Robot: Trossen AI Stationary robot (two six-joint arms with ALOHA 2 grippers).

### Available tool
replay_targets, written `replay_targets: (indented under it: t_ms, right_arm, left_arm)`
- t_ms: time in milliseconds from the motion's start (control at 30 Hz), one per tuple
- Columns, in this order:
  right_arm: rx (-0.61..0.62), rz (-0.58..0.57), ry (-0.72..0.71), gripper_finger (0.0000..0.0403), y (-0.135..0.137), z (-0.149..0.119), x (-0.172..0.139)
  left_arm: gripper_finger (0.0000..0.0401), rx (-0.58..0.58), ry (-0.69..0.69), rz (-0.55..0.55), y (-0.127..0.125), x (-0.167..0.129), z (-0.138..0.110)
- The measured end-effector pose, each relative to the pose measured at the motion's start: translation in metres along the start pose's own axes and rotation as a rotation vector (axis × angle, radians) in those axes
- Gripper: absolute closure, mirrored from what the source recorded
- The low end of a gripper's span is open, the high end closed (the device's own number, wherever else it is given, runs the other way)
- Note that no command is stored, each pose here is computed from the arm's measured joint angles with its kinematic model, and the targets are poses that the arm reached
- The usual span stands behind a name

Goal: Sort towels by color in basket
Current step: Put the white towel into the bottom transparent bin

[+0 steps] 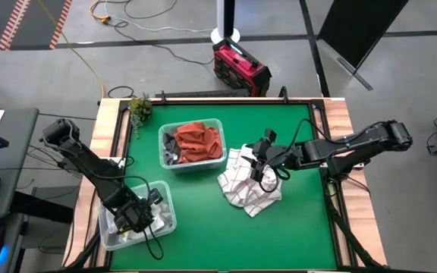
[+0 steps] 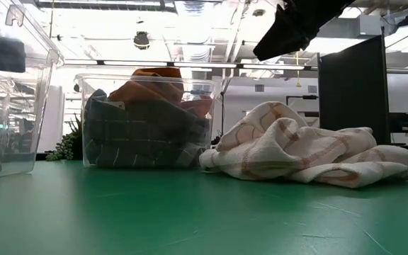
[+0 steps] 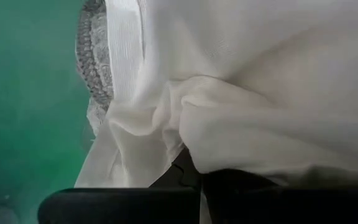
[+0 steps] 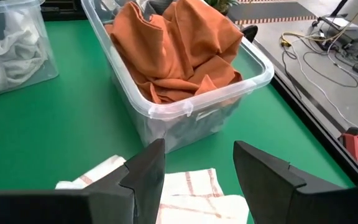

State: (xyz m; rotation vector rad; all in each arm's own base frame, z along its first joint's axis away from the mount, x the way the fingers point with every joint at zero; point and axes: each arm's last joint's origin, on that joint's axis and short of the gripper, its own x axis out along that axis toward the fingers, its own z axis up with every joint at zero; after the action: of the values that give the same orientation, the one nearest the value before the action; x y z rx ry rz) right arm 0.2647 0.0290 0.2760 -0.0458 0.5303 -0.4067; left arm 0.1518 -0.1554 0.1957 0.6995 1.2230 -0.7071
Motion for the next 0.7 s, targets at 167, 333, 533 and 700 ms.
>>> replay_targets:
  t_ms: [167, 333, 533, 700]
  right_arm:
    - [-0.006, 0.009, 0.013, 0.0184, 0.004, -0.002, 0.000]
    - [-0.007, 0.010, 0.012, 0.0184, 0.004, -0.002, 0.000]
    - [-0.007, 0.009, 0.012, 0.0184, 0.004, -0.002, 0.000]
    - [-0.007, 0.009, 0.012, 0.0184, 0.004, -0.002, 0.000]
  left_arm:
    - [0.0388, -0.059, 0.003, 0.011, 0.000, 0.001, -0.001]
    - [0.0352, -0.093, -0.007, 0.016, 0.001, 0.001, 0.000]
    - [0.0288, -0.222, 0.002, 0.055, 0.002, 0.000, 0.000]
    - [0.0270, -0.289, 0.072, 0.016, 0.004, -0.033, 0.008]
